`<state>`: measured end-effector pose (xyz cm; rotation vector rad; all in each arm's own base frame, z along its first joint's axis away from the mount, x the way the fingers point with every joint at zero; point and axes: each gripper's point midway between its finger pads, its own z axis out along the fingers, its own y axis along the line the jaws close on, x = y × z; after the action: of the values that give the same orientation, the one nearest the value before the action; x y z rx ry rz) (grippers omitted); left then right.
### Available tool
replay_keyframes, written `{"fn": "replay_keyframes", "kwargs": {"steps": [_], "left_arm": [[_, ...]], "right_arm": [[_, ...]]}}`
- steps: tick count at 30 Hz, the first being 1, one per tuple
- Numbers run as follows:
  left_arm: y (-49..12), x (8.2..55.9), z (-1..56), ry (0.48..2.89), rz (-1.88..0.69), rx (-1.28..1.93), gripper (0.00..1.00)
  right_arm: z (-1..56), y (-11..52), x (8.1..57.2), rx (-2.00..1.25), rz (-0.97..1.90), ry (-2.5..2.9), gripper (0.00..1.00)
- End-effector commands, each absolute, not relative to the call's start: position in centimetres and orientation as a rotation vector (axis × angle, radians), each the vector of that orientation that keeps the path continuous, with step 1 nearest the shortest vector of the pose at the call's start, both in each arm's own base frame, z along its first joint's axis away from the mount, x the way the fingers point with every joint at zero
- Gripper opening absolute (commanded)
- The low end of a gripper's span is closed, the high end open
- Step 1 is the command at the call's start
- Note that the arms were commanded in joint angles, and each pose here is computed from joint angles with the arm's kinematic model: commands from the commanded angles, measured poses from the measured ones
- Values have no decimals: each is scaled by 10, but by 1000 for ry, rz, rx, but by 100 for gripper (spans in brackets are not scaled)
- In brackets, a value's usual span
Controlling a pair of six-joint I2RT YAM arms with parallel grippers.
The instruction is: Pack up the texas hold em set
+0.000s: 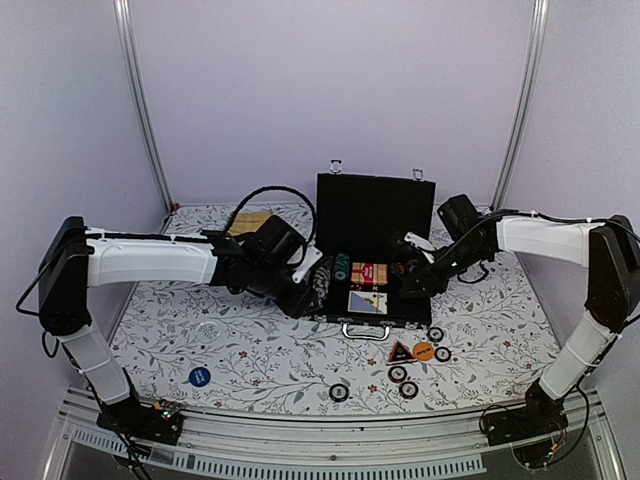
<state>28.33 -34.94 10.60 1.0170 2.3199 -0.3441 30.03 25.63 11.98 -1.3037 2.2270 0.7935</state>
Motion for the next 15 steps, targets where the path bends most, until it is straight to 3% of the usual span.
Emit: {"fn": "replay_keyframes", "kwargs": {"steps": [1,9,15], "left_arm": [[-355,250,99,2396,-436,1127,56],[-365,212,75,2468,-440,1244,56],[-302,242,61,2626,-101,965,63]], "right_arm": [[121,240,307,-1242,813,2181,34],[115,230,311,-1233,810,2174,35],[113,228,309,-1255,796,2162,35]]}}
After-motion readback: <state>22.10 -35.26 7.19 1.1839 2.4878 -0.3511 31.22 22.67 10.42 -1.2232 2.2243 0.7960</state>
